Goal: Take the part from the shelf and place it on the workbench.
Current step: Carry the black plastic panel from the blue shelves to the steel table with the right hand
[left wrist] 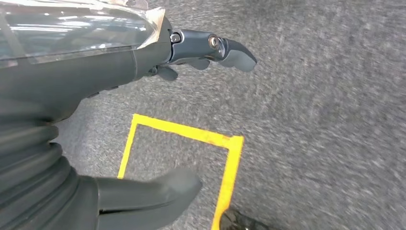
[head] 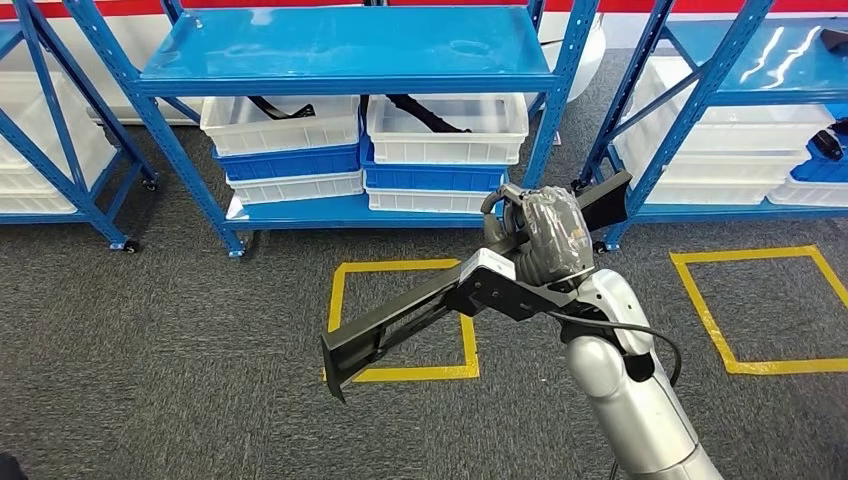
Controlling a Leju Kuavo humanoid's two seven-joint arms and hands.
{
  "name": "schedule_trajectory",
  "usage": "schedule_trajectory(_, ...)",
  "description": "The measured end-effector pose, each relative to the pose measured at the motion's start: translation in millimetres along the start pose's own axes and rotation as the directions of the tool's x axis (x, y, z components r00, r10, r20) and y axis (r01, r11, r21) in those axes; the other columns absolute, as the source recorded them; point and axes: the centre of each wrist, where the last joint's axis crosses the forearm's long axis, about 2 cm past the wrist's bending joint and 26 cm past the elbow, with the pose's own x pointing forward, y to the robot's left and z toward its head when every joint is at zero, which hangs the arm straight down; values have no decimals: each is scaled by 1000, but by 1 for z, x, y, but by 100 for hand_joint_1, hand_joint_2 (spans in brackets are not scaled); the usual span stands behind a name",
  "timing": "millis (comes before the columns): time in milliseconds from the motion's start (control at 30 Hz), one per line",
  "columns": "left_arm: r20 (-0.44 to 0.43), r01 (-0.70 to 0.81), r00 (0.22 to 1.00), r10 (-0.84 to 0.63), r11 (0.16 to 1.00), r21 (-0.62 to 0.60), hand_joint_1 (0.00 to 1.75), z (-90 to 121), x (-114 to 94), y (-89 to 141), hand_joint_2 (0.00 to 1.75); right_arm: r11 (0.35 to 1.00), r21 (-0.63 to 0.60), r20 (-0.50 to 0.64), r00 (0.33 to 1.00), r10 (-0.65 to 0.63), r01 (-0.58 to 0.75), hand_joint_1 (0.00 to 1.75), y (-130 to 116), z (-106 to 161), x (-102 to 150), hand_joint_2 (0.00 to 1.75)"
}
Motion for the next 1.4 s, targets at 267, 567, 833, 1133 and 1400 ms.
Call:
schedule_trajectory(267, -19, -15, 1000, 15, 1000, 7, 0, 0, 0, -1, 175, 1000, 16, 3, 1000, 0, 0, 175, 5, 3, 0, 175)
schedule_trajectory(567, 4, -95, 995, 95, 995, 15, 0, 2, -6, -4, 175, 999, 26, 48, 998, -29, 27, 175, 1, -34, 21, 175)
schedule_trajectory(833, 23, -63, 998, 63, 998, 6, 0, 1, -6, 0, 175, 1000, 14, -8, 1000, -16, 16, 175, -1, -17, 11, 175)
schedule_trajectory(1133, 26, -50, 998, 50, 999, -1, 0, 1, -6, 0, 175, 1000, 0, -43, 999, -6, 6, 175, -4, 0, 2, 175)
schedule_trajectory(1400, 27, -62, 998, 62, 998, 4, 0, 1, -7, -1, 175, 1000, -13, -50, 999, -7, 7, 175, -5, 11, -3, 175)
